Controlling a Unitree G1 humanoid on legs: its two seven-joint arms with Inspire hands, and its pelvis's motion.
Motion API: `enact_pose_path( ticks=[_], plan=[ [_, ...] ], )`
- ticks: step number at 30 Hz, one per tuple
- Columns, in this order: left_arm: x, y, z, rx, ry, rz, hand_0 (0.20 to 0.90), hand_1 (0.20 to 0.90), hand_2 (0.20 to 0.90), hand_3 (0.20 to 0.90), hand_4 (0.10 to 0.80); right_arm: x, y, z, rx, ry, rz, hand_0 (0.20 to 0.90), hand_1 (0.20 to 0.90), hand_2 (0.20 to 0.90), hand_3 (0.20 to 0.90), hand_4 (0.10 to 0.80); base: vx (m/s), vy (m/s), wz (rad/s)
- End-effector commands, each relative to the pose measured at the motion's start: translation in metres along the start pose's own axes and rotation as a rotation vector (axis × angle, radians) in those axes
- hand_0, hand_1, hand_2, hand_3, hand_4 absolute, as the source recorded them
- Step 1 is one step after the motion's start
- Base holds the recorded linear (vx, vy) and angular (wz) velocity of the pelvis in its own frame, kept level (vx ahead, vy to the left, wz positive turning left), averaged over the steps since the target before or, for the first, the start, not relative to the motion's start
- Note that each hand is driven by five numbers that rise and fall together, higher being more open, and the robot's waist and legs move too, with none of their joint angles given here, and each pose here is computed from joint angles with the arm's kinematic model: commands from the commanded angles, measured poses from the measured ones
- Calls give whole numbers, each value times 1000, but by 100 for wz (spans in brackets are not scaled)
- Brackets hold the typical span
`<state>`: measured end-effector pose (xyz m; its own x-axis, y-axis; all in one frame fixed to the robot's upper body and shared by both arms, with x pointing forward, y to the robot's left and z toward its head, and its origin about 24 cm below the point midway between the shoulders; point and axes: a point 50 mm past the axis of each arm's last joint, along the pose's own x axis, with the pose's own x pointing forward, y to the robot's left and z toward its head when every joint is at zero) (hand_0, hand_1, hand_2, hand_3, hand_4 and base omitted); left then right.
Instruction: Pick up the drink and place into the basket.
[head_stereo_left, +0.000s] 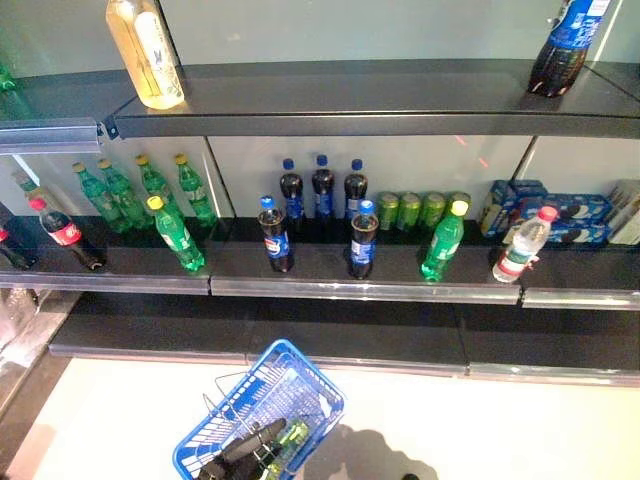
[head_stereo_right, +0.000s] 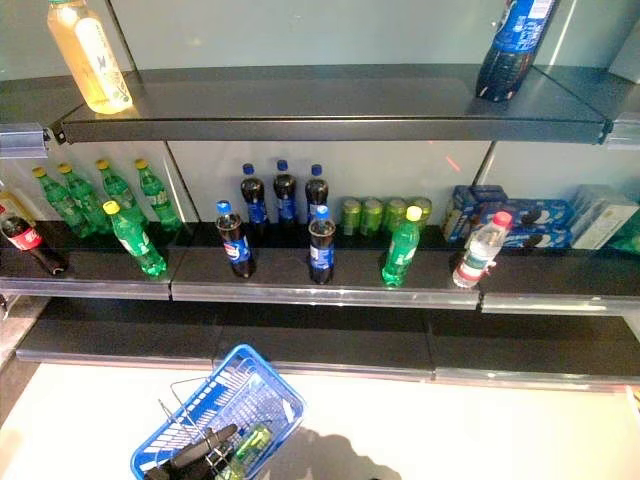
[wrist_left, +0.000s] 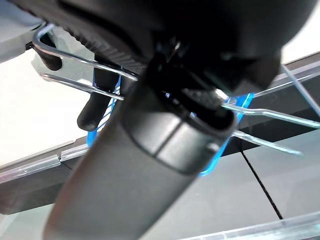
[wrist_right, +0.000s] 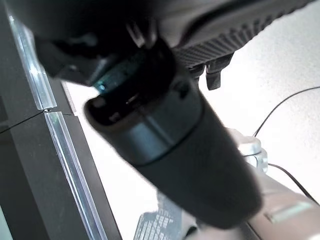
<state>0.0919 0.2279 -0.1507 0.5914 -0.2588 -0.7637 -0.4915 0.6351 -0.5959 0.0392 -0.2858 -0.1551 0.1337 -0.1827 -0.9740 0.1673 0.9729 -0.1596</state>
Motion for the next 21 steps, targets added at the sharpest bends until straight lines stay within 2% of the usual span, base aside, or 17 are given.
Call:
enact_pose_path(
  ticks=[1,13,16,21],
  plan=[
    [9,-31,44,44,-135,-207,300,300,300,200,100,-1,-5,18,-31,-34,-5,900,900,900,900,800,141,214,10],
    [5,-27,51,70,-122,-217,300,300,300,200,100,0,3,29,-16,-65,9,900,900,900,900,800,77,197,13],
    [5,-30,53,109,-90,-232,300,300,300,200,100,-1,-1,31,15,-85,-9,900,900,900,900,800,113,400,28],
    [8,-37,58,111,-92,-256,300,300,300,200,100,-1,-3,29,-9,-78,-16,900,900,900,900,800,94,76,31]
  ],
)
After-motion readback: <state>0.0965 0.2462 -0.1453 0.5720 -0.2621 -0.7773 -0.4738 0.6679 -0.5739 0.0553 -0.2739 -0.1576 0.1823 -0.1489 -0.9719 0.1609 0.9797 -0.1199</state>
